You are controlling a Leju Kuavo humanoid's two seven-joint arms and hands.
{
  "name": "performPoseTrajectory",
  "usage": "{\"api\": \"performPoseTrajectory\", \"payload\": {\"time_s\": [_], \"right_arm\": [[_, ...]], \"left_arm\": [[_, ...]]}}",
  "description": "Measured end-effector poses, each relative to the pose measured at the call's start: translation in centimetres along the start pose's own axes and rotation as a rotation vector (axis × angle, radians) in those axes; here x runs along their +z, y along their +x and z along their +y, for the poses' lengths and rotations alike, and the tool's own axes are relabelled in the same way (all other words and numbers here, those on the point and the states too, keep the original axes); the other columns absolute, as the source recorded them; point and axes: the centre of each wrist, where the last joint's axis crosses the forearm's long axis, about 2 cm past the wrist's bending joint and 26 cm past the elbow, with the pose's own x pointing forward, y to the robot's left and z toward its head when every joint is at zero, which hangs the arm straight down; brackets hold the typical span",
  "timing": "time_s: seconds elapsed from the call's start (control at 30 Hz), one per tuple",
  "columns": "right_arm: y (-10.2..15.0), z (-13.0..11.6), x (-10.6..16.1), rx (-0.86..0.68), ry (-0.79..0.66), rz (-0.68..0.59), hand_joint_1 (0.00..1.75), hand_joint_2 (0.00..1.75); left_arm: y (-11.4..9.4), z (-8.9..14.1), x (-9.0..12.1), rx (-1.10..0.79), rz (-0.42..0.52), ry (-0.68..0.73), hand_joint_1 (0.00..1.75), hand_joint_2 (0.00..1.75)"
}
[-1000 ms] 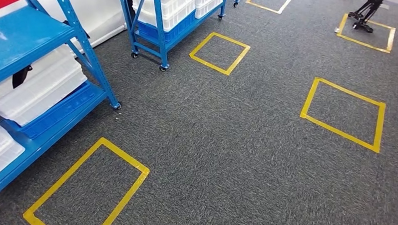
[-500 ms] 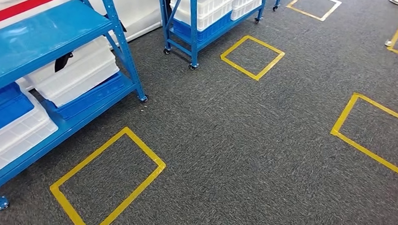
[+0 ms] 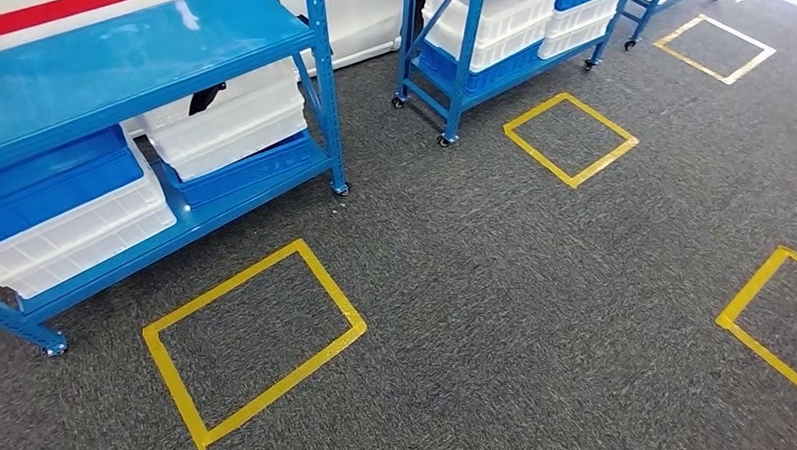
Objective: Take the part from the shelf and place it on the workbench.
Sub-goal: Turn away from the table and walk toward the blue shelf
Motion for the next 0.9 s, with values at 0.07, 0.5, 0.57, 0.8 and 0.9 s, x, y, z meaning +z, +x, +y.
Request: {"api": "performPoseTrajectory", "payload": {"time_s": [0.07,0.5,0.57,0.8,0.9], "right_arm": [[-0.03,-0.01,0.00,0.000,0.000,0.000,0.00,0.00],[-0.10,0.02,0.01,0.004,0.000,-0.006,0.00,0.00],[-0.06,0.01,0.01,0.005,0.000,-0.007,0.00,0.00],[0.35,-0.13,-0.05,0.014,0.005,-0.015,0.00,0.00],[0.23,-0.09,-0.04,0.016,0.012,-0.008,0.00,0.00]], "left_arm": [[0.01,0.00,0.00,0.004,0.001,0.002,0.00,0.00],[0.00,0.15,-0.03,0.009,0.005,0.010,0.00,0.00],[-0.09,0.18,0.00,0.008,0.007,0.012,0.00,0.00],[-0.06,0.39,-0.05,-0.006,0.050,0.028,0.00,0.00],[0.11,0.46,-0.14,-0.006,0.049,0.024,0.00,0.00]]}}
